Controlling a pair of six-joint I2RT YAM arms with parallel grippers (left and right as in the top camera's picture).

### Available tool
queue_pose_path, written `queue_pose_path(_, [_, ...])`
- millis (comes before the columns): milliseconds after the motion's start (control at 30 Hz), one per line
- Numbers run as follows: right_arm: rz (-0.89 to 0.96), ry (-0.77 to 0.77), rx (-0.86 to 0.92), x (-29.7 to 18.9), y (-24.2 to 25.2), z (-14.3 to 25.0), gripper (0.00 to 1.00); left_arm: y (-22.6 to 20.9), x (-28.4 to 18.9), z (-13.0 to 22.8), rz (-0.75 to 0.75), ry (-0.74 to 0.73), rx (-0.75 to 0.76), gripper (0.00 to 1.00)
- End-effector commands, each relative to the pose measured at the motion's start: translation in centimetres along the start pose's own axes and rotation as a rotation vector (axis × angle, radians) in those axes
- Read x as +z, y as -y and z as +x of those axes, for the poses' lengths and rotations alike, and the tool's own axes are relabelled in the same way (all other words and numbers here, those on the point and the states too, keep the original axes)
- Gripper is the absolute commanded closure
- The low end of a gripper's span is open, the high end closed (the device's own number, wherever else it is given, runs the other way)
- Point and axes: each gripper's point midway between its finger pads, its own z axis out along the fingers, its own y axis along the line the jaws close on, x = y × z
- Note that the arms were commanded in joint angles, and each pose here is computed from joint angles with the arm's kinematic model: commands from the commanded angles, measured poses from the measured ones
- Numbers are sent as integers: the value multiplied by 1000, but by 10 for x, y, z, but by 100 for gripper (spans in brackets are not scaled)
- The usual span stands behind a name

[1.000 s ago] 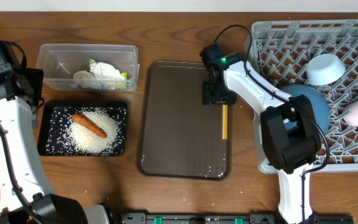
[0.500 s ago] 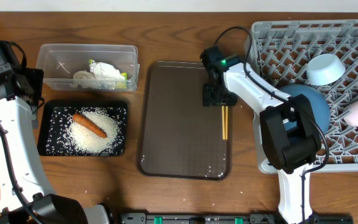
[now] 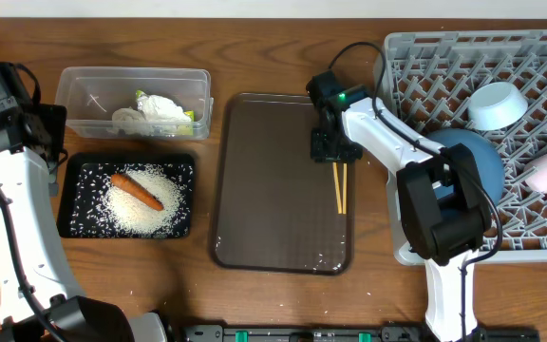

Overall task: Sort waste into correct bins and load items into the dishwasher rack
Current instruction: 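Carry the chopsticks with the right gripper toward the dishwasher rack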

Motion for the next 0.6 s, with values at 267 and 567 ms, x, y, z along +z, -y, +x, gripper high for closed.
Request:
queue_pose_path(267, [-63, 24, 18, -17, -3, -4, 99, -2, 2, -1, -12, 1, 4, 1])
queue_pose_path(567, [-136, 308, -28, -154, 31, -62, 99, -2, 2, -1, -12, 1, 4, 1])
